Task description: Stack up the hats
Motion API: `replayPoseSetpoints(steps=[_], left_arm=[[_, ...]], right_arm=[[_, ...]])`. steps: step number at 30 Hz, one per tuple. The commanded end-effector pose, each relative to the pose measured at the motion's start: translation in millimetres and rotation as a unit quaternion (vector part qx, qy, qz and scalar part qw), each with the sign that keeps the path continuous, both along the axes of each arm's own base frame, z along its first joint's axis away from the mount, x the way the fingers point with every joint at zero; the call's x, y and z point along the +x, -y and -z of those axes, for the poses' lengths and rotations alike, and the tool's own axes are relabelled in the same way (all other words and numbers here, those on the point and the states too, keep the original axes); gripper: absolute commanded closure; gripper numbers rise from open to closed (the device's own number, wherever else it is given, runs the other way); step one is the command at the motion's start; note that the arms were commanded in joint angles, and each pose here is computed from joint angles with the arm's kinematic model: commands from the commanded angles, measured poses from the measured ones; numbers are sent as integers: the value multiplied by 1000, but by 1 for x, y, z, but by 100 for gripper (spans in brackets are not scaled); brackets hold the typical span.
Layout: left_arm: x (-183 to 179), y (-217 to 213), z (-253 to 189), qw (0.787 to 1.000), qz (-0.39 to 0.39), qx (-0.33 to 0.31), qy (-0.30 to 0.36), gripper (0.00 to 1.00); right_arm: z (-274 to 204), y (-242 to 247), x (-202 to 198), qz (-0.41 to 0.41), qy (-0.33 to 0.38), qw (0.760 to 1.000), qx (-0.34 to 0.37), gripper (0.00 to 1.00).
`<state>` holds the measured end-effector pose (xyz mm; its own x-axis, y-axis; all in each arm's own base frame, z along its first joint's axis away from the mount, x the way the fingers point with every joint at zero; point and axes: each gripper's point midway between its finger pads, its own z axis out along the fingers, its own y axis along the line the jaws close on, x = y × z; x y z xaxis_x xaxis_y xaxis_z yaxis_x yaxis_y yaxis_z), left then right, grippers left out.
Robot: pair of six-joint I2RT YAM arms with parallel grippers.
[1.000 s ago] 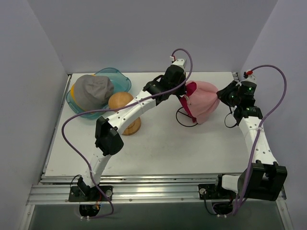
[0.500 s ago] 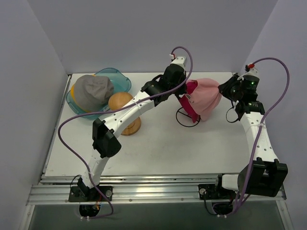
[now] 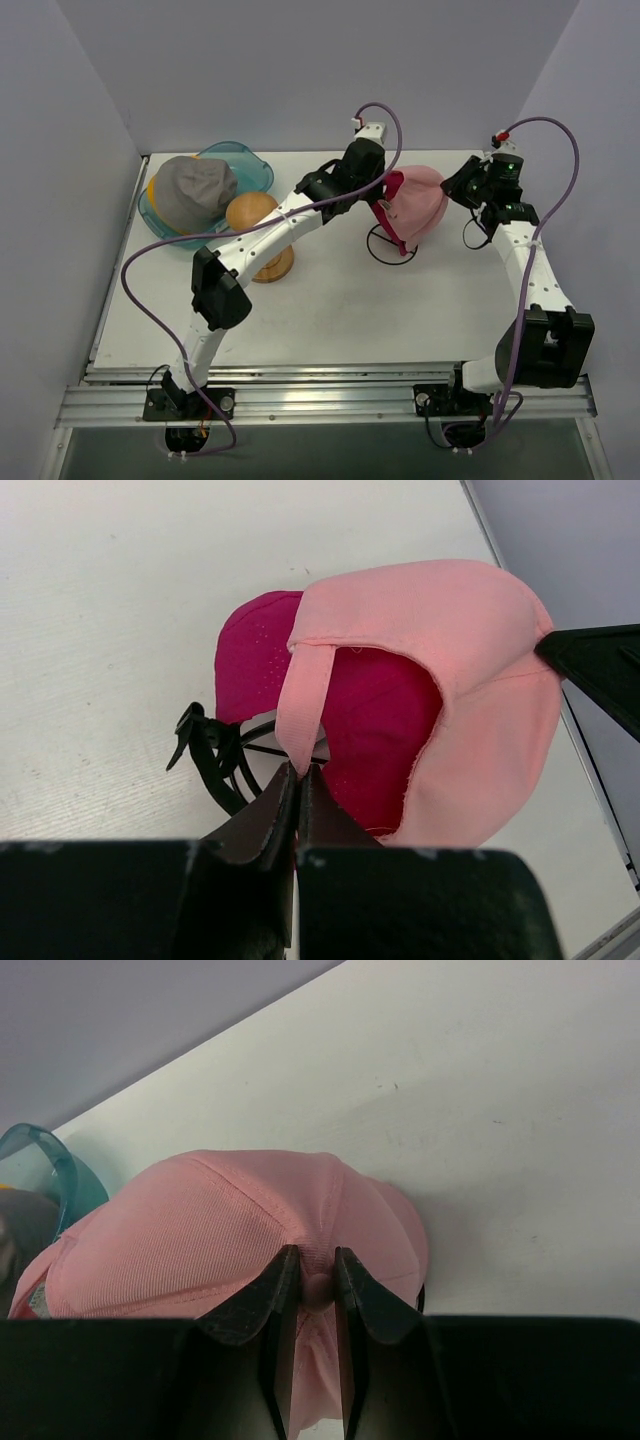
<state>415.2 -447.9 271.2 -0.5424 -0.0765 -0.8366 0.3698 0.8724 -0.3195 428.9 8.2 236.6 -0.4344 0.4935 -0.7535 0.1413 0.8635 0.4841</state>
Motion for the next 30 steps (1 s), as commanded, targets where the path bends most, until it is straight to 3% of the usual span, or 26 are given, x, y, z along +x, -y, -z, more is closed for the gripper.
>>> replayPoseSetpoints(steps=[1, 9, 13, 30], left_arm=[[6, -22, -38, 999, -26, -19, 24, 98], [18, -33, -22, 999, -42, -10, 1, 98], [22, -37, -9, 999, -48, 0, -12, 98], [32, -40, 36, 998, -55, 34, -28, 98]], right_arm=[[-25, -15, 12, -21, 41, 999, -7, 99], [-16, -22, 17, -25, 36, 999, -11, 91], [-15, -22, 18, -25, 35, 999, -13, 79], [-43, -1, -4, 19, 53, 998, -43, 63]])
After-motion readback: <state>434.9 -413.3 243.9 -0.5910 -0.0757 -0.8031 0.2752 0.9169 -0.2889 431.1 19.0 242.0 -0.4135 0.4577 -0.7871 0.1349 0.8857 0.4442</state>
